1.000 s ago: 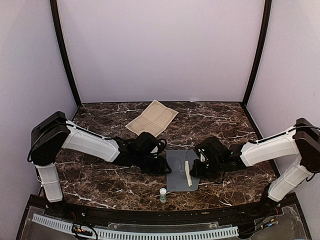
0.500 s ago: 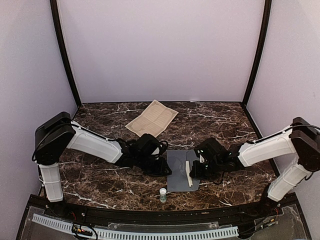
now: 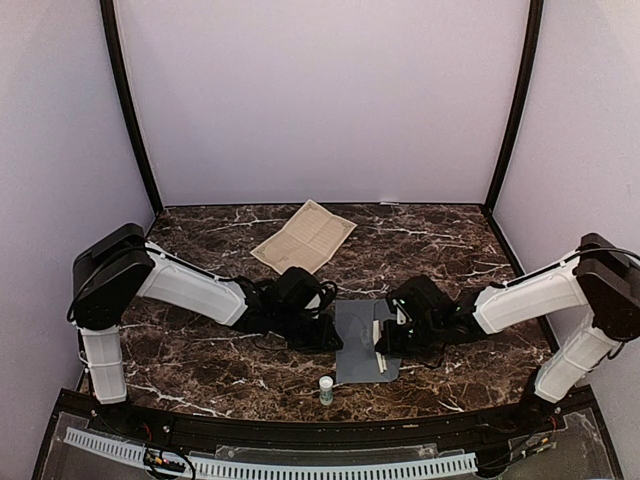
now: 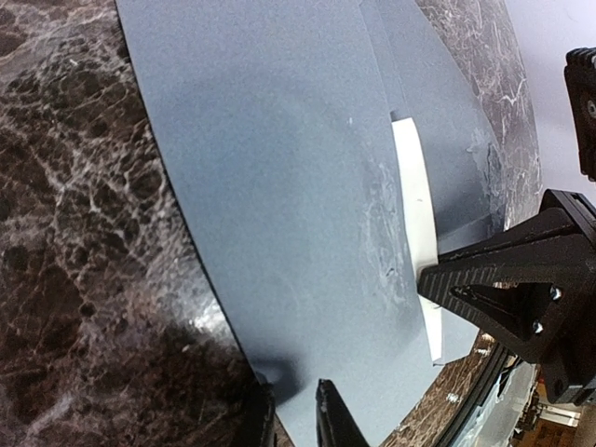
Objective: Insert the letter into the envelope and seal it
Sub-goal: Place the letter in the envelope, then move the letter to the center of the board.
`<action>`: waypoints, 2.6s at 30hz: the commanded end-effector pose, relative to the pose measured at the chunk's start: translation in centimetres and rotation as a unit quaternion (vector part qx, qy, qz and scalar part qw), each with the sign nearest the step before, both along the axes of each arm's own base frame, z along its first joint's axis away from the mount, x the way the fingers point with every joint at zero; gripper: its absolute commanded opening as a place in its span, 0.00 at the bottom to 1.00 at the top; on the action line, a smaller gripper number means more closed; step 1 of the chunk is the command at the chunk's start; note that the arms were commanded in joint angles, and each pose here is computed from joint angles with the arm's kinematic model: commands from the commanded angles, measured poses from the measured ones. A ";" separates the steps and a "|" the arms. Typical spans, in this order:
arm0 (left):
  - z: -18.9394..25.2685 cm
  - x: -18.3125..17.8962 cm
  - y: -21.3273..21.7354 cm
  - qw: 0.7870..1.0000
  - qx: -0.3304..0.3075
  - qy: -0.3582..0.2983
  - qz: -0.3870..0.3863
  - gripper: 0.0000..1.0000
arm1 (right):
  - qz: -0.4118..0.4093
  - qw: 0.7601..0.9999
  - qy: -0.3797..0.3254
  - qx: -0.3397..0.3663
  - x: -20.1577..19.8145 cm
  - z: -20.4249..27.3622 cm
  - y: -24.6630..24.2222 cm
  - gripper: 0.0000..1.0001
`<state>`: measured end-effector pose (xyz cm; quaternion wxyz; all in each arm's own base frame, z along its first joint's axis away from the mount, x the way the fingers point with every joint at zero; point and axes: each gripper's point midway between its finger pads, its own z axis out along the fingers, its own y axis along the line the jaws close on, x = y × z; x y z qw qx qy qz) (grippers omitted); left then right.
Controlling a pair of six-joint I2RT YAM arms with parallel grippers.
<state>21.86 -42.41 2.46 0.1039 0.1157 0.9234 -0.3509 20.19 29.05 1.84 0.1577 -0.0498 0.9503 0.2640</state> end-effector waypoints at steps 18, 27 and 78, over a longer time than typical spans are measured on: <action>2.2 0.9 0.1 0.999 0.016 -0.045 0.002 0.16 | 0.006 1.000 -0.010 0.008 -0.1 1.4 0.2 0.04; 9.0 2.8 3.8 0.991 0.012 -0.121 0.049 0.48 | -0.023 0.997 -0.068 0.017 0.3 7.2 -2.2 0.37; 3.1 22.8 15.9 0.938 -0.041 -0.054 0.340 0.49 | -0.134 0.972 -0.162 0.101 3.4 15.1 -8.0 0.85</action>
